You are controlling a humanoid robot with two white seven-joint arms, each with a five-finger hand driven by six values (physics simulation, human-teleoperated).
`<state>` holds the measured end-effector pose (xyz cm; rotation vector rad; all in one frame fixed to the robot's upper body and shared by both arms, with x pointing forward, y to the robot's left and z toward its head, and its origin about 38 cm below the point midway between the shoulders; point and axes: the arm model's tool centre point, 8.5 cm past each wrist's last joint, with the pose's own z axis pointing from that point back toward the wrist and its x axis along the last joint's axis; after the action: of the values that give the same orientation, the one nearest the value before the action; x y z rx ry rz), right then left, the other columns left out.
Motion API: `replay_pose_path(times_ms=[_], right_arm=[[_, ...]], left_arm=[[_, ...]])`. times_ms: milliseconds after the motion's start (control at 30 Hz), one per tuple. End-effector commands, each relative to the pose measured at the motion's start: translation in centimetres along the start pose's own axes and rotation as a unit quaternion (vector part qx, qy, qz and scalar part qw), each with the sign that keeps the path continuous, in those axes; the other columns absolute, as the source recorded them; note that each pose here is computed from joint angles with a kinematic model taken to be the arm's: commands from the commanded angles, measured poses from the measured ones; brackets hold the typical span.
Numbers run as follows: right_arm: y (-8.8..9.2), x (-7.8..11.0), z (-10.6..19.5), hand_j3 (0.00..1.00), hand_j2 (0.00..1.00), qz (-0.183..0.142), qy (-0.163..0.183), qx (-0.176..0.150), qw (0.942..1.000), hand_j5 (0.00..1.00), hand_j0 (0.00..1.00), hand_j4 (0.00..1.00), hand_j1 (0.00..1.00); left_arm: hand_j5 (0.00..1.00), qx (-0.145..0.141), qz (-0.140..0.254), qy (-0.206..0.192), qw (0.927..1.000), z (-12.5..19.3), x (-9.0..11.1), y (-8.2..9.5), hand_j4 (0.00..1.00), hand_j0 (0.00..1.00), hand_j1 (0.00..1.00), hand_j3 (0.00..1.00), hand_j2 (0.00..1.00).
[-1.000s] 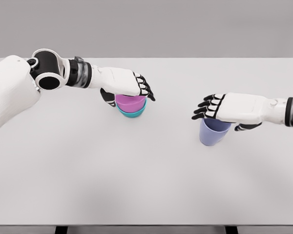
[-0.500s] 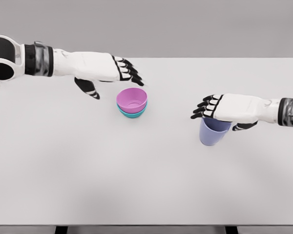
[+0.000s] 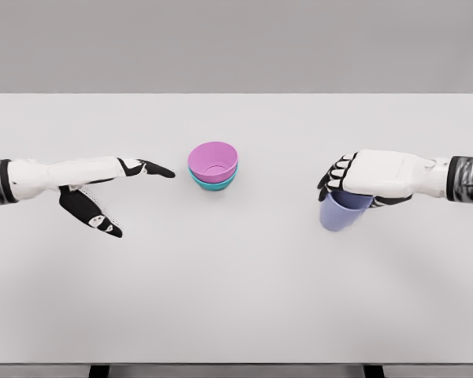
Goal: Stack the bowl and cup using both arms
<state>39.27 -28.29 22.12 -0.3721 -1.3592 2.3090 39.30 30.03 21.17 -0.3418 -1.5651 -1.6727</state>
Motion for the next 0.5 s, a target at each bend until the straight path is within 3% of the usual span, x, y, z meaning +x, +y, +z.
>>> replay_pose_path(times_ms=[0, 133, 200, 467], right_arm=[[-0.1, 0.0, 0.0, 0.55, 0.55, -0.003, -0.001, -0.004, 1.0, 0.55, 0.55, 0.55, 0.55], [-1.2, 0.0, -0.3, 0.55, 0.55, 0.0, -0.004, -0.02, 0.9998, 0.55, 0.55, 0.55, 0.55], [-2.2, 0.0, -0.8, 0.55, 0.55, 0.004, -0.008, -0.035, 0.9993, 0.55, 0.55, 0.55, 0.55], [-5.5, -0.8, -2.7, 0.55, 0.55, -0.004, -0.014, -0.097, 0.9952, 0.55, 0.55, 0.55, 0.55]], left_arm=[[1.0, 0.024, 0.022, -0.004, 0.9995, 1.1, 0.2, 0.8, 1.0, 1.0, 1.0, 1.0, 1.0], [1.0, 0.053, 0.053, -0.003, 0.9972, 2.3, -0.6, -0.3, 1.0, 1.0, 1.0, 1.0, 1.0], [1.0, 0.08, 0.059, 0.001, 0.995, 3.4, -1.0, -0.2, 1.0, 1.0, 1.0, 1.0, 1.0], [1.0, 0.124, 0.094, -0.008, 0.9877, 4.5, -1.6, 0.7, 1.0, 1.0, 1.0, 1.0, 1.0]])
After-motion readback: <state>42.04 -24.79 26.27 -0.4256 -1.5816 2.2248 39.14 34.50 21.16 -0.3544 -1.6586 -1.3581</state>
